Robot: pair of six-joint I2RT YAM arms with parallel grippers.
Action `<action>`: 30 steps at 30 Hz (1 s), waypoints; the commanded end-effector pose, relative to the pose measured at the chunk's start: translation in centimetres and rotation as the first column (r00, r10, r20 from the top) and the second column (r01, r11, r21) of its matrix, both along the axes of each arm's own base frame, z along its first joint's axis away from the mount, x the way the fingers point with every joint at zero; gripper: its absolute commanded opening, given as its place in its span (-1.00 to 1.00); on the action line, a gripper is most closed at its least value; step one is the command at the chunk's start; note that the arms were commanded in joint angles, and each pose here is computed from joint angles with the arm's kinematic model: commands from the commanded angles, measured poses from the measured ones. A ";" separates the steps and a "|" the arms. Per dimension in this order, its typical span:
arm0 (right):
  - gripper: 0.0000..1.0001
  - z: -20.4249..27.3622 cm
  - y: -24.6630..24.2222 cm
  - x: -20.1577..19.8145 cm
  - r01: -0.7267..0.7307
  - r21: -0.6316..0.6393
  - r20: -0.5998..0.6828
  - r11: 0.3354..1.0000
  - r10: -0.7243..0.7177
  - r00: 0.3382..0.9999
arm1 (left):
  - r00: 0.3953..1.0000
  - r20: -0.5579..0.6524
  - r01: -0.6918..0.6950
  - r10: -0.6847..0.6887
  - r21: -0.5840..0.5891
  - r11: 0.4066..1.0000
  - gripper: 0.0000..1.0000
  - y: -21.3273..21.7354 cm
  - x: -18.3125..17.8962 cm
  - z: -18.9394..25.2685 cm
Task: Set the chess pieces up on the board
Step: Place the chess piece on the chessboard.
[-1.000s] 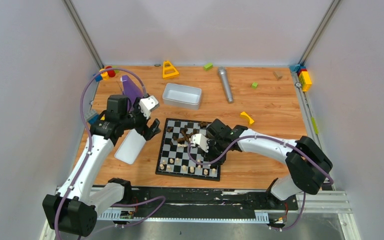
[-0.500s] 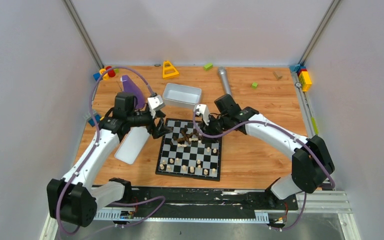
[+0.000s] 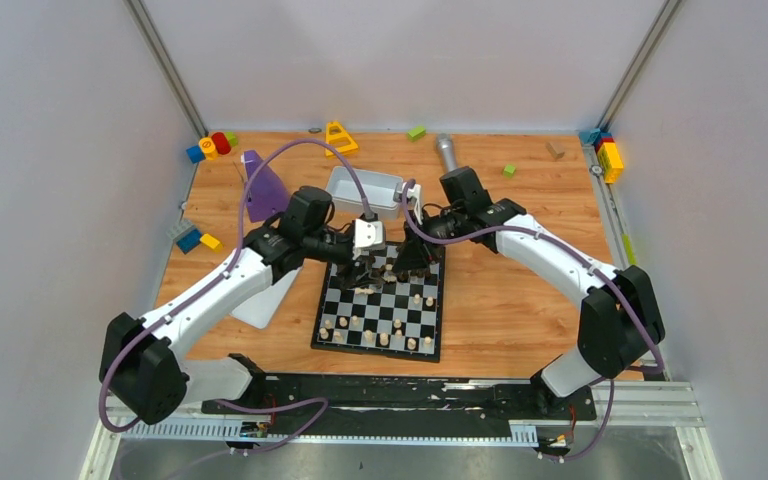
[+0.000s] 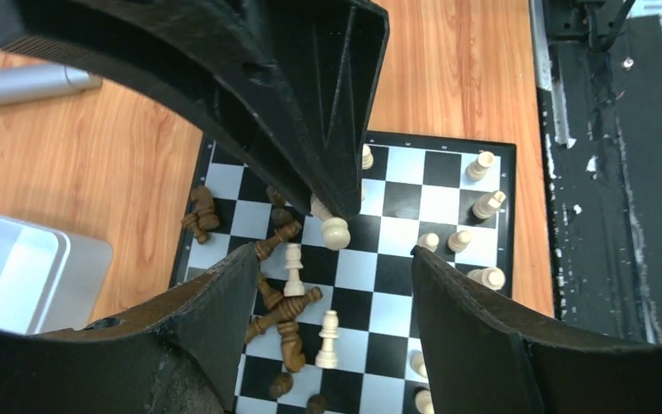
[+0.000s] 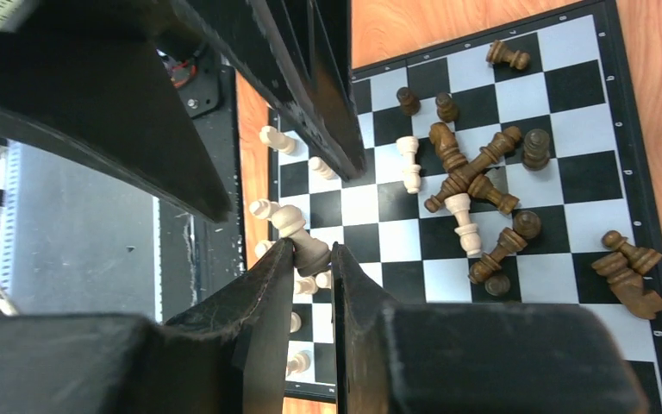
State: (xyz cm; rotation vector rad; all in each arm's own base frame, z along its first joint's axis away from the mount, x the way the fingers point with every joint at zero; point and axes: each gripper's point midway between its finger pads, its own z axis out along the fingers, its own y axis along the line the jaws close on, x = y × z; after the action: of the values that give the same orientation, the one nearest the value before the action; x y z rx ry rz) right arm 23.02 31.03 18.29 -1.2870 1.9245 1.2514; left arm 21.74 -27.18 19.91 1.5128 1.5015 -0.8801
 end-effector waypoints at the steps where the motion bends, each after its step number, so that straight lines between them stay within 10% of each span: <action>1: -0.90 2.7 0.7 -0.3 -0.052 0.107 -0.028 0.993 0.055 0.998 | 0.982 0.180 0.060 -0.059 0.000 0.998 0.44 -1.6 1.2 1.5; 22: -0.90 2.5 0.3 0.0 -0.043 0.113 -0.057 0.993 0.050 0.997 | 0.970 0.228 0.083 -0.089 0.038 0.996 -0.17 -3.3 1.0 1.5; 30: -0.83 2.4 0.2 0.3 -0.033 0.113 -0.077 0.993 0.041 0.996 | 0.970 0.219 0.095 -0.103 0.048 0.994 -0.74 -3.4 0.6 1.5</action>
State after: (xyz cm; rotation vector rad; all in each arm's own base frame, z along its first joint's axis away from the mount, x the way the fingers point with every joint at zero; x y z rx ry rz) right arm 22.92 30.56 19.09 -1.2262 1.9344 1.3871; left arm 21.76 -29.75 19.22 1.6693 1.3697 -0.7395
